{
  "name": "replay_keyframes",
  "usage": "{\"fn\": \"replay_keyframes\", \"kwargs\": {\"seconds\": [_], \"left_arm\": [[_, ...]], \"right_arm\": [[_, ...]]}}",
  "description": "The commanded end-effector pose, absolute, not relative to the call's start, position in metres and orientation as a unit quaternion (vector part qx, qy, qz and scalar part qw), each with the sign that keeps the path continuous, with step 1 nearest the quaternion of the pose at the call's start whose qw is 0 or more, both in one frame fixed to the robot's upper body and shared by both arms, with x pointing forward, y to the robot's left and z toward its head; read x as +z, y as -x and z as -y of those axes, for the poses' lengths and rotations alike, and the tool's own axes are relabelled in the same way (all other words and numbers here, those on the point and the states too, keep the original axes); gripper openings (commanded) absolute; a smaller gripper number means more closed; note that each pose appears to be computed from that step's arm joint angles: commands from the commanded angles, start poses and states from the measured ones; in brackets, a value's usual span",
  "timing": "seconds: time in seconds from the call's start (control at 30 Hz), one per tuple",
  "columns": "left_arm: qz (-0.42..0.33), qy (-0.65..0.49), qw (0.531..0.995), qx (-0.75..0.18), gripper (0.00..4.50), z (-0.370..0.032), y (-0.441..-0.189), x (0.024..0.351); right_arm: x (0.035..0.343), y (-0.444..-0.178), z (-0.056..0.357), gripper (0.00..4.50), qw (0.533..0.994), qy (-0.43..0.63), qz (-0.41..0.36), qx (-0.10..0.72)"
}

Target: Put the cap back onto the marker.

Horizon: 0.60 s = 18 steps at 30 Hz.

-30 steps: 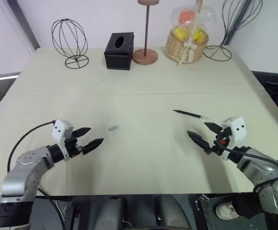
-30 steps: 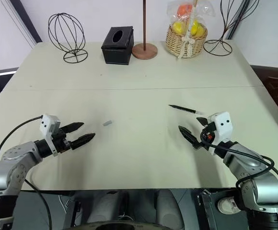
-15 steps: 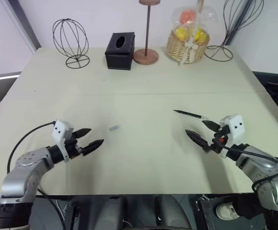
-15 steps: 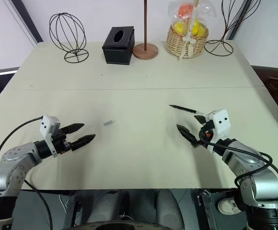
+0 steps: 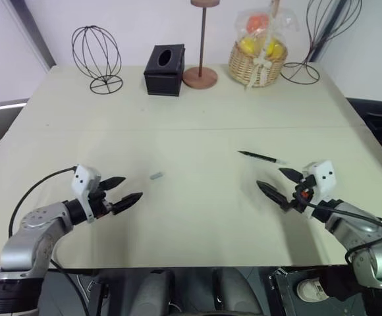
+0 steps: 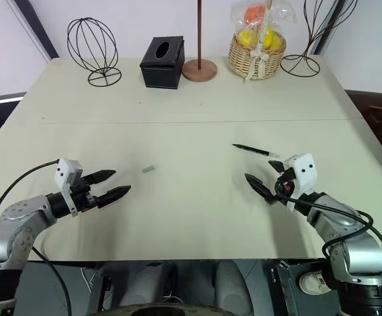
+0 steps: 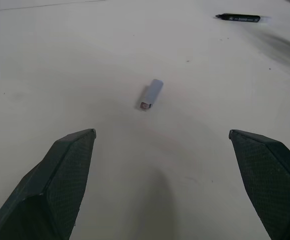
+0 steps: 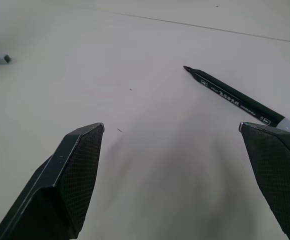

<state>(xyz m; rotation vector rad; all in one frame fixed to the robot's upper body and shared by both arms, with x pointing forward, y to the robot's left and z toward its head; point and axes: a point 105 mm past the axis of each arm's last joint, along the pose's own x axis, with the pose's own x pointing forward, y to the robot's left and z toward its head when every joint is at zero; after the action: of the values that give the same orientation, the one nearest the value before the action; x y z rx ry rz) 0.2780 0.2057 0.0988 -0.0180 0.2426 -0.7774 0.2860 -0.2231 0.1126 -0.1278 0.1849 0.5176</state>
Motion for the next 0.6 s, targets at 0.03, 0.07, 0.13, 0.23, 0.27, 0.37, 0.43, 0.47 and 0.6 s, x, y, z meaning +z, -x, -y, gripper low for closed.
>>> {"fn": "replay_keyframes", "kwargs": {"seconds": [0.03,0.07,0.13,0.23,0.27,0.37,0.43,0.47,0.6], "left_arm": [[-0.096,-0.019,0.907,-0.41,4.48,-0.199,-0.281,0.119],[-0.096,-0.02,0.904,-0.416,4.48,-0.199,-0.282,0.121],[-0.098,-0.023,0.896,-0.432,4.48,-0.199,-0.284,0.127],[-0.103,-0.031,0.886,-0.45,4.48,-0.202,-0.286,0.134],[-0.106,-0.034,0.883,-0.456,4.48,-0.203,-0.287,0.136],[-0.106,-0.044,0.877,-0.466,4.48,-0.204,-0.289,0.146],[-0.106,-0.042,0.876,-0.469,4.48,-0.205,-0.289,0.151],[-0.107,-0.042,0.875,-0.47,4.48,-0.205,-0.287,0.153],[-0.117,-0.046,0.872,-0.474,4.48,-0.204,-0.278,0.154]], "right_arm": [[0.124,-0.299,0.251,4.5,0.959,0.123,-0.072,0.245],[0.125,-0.302,0.256,4.5,0.957,0.132,-0.072,0.248],[0.126,-0.311,0.261,4.5,0.952,0.146,-0.071,0.261],[0.126,-0.322,0.265,4.5,0.946,0.156,-0.07,0.276],[0.126,-0.327,0.265,4.5,0.945,0.154,-0.069,0.281],[0.126,-0.344,0.266,4.5,0.944,0.126,-0.061,0.298],[0.126,-0.351,0.262,4.5,0.943,0.113,-0.058,0.309],[0.124,-0.355,0.26,4.5,0.94,0.116,-0.061,0.315],[0.115,-0.366,0.25,4.5,0.929,0.123,-0.072,0.342]]}}
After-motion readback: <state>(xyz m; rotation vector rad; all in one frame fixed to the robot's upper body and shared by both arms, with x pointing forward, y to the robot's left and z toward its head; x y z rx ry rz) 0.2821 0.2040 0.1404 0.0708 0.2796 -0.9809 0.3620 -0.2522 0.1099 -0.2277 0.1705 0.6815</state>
